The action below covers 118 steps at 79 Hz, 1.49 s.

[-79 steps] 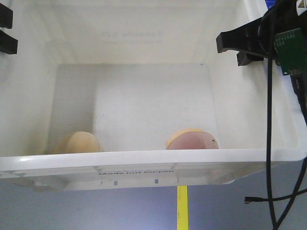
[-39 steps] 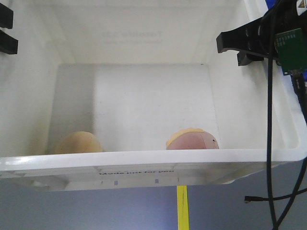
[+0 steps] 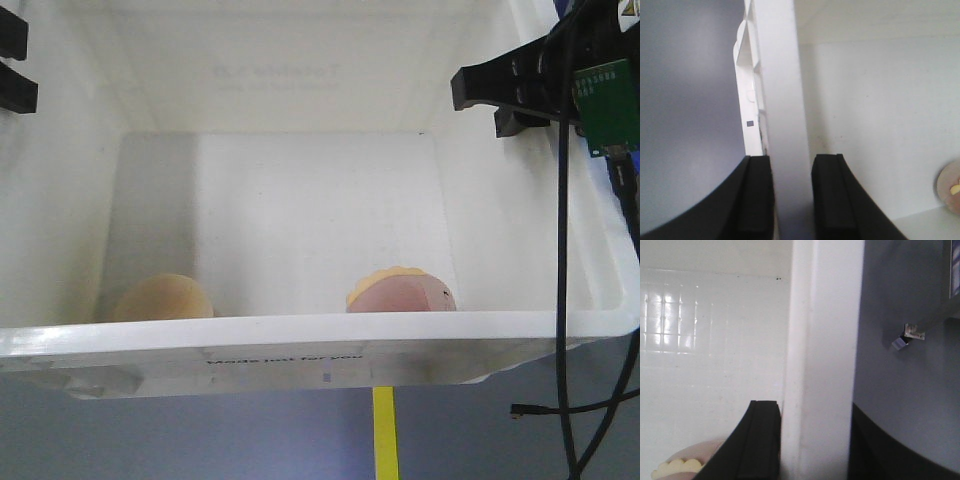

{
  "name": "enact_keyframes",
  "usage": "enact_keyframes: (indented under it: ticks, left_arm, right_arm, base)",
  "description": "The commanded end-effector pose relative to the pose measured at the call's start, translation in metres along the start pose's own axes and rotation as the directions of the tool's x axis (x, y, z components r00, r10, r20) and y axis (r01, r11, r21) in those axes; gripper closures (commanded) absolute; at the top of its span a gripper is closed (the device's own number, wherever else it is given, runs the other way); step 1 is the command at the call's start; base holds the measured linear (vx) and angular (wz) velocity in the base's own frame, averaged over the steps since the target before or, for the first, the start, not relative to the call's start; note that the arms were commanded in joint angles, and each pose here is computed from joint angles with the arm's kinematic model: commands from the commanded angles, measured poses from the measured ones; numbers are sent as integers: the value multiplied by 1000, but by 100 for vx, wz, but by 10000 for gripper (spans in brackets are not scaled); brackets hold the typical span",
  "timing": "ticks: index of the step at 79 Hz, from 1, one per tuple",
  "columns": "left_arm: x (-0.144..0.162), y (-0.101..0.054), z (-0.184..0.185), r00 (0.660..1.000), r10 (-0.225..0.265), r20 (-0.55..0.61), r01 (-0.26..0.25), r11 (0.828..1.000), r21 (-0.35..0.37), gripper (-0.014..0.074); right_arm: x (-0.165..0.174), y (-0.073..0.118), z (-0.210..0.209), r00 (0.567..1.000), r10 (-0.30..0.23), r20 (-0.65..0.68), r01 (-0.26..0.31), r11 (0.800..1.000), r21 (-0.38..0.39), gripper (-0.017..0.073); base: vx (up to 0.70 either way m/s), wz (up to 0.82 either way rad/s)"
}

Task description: Place moving items into box and shelve

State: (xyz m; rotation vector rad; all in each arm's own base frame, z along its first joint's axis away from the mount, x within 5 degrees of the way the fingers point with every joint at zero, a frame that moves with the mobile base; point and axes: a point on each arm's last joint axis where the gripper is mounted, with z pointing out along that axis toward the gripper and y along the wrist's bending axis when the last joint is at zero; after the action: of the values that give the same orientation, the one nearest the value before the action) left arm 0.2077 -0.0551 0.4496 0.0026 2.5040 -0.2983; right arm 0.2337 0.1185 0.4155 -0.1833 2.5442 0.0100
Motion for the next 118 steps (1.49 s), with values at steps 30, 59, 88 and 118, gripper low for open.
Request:
enact_keyframes:
  ticks: [30,59,88,118]
  left_arm:
    - [-5,-7,-25,991,4,134,-12,998,64,600]
    - [-5,-7,-25,991,4,134,-12,998,64,600]
    - [-5,-7,-25,991,4,134,-12,998,64,600]
    - [-5,-7,-25,991,4,134,-12,998,64,600]
  right_arm:
    - [-11,-11,-25,987,-12,160,8,1000,24,566]
    - [-11,-11,-25,987,-12,161,8,1000,23,566]
    - [-11,-11,-25,987,-12,160,8,1000,24,566]
    - [-11,-11,-25,987,-12,160,8,1000,25,566]
  base:
    - [58,0]
    - [59,-6]
    - [58,-6]
    - [58,2]
